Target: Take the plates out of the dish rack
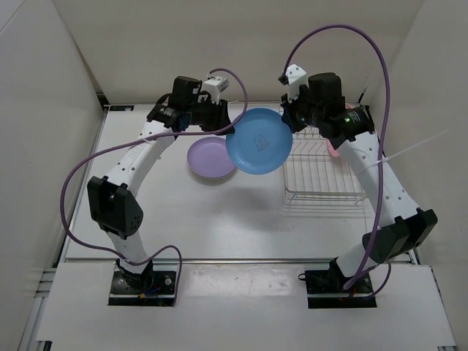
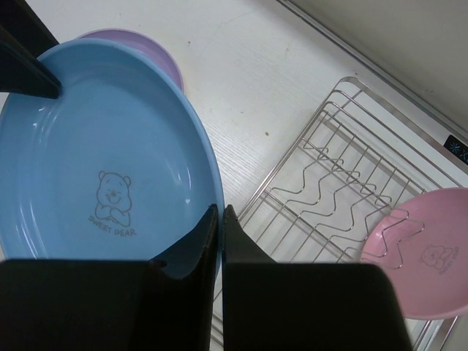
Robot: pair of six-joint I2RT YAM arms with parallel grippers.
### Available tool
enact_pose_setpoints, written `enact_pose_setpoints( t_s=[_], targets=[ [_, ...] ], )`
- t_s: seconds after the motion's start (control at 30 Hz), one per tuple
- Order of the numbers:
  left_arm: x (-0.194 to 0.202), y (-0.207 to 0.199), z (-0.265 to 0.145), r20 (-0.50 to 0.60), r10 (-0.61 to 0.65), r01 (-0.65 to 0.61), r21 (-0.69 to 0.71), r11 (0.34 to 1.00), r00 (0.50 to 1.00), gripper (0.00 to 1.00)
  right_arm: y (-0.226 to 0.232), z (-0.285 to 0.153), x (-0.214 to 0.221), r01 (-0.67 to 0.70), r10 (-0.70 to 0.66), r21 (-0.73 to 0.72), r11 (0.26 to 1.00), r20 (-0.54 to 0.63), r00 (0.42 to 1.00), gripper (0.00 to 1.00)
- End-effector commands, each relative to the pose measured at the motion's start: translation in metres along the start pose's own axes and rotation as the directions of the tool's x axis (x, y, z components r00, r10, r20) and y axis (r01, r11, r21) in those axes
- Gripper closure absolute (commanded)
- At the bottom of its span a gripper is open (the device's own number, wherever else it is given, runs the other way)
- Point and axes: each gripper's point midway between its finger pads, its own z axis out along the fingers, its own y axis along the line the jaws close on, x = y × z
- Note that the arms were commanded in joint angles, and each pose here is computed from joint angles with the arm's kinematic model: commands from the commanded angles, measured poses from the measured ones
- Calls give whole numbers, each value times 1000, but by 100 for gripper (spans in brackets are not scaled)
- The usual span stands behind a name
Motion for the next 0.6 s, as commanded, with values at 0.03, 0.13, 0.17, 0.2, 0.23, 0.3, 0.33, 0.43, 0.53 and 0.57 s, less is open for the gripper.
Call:
enact_pose_setpoints(
  t_s=[0.03, 0.13, 0.17, 0.2, 0.23, 0.3, 0.33, 0.43, 0.53, 0.57],
  targets=[
    [-28, -10, -24, 80, 52, -50, -28, 998, 995, 57, 0, -4, -23, 1, -1, 7, 1000, 66, 998, 100],
    [-25, -10, -20, 70, 47, -46, -17, 999, 996, 68, 6, -6, -26, -3, 4, -15, 1000, 69, 998, 100],
    [-25, -12, -20, 69, 47, -47, -5, 999, 996, 76, 6, -6, -26, -3, 4, -15, 1000, 70, 998, 100],
    [-22, -10, -16, 61, 43, -42, -5, 999, 997, 81, 7, -6, -26, -3, 4, -15, 1000, 70, 998, 100],
    [-22, -11, -16, 61, 43, -43, 4, 999, 997, 86, 8, -6, -26, -2, 4, -25, 1000, 72, 997, 100],
    [-15, -8, -11, 42, 21, -22, 3, 1000, 999, 89, 10, -6, -24, -3, 5, -36, 999, 64, 998, 100],
    [-11, -7, -9, 35, 9, -9, 3, 1000, 999, 89, 10, -6, -24, -3, 5, -36, 999, 64, 998, 99],
    [-6, 2, -17, 53, 5, -1, -73, 997, 999, 89, 7, -2, -15, -8, 8, -13, 1000, 38, 999, 92],
    [2, 14, -25, 70, -13, 24, -160, 987, 997, 89, -6, 5, -6, -20, 20, 64, 998, 7, 1000, 55],
    [10, 24, -31, 70, -28, 43, -228, 973, 997, 89, -15, 4, -7, -20, 19, 113, 993, 13, 1000, 48]
  ],
)
